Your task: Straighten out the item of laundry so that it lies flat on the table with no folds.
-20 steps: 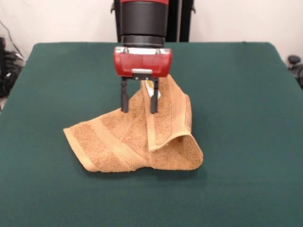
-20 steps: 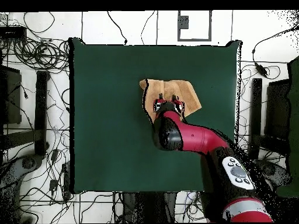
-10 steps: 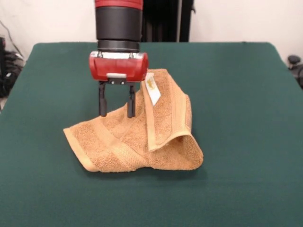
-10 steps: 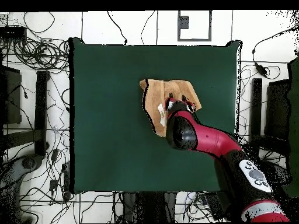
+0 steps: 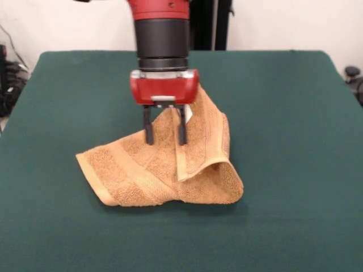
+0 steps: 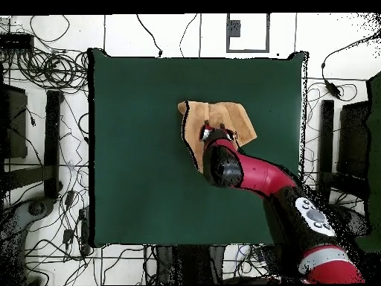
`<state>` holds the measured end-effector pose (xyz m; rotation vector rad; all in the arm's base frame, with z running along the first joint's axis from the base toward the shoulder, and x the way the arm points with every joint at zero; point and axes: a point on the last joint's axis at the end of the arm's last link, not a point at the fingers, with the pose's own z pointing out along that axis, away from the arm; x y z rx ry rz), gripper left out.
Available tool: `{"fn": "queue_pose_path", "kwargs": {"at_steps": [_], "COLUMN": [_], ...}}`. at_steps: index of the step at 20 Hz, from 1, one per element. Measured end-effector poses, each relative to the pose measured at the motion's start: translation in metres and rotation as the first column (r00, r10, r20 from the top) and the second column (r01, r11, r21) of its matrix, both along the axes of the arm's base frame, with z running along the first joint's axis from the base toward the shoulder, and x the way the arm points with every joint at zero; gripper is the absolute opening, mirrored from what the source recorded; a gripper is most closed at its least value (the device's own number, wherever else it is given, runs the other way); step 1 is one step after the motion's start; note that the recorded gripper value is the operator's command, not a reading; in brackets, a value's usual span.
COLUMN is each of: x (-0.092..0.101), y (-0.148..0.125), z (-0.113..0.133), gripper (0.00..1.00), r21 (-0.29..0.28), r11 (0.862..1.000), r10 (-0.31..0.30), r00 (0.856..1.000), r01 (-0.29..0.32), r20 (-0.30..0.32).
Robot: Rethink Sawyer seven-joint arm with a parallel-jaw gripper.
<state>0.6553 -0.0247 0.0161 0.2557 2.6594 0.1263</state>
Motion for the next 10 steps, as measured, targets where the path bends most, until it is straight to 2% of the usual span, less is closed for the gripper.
{"fn": "queue_pose_path", "kwargs": {"at_steps": [7,8,10], "x": [0.008,0.009,0.008], "y": [0.066,0.082,0.093], "z": [0.007,0.01,0.011], "gripper": [1.0,1.0,1.0], "r21": [0.027,0.034,0.041], "r11": [0.999,0.998,0.998], "r10": [0.039,0.047,0.05], "r00": [0.999,0.999,0.999], "r01": [-0.038,-0.046,-0.049], "r20": [-0.01,-0.011,-0.014]}}
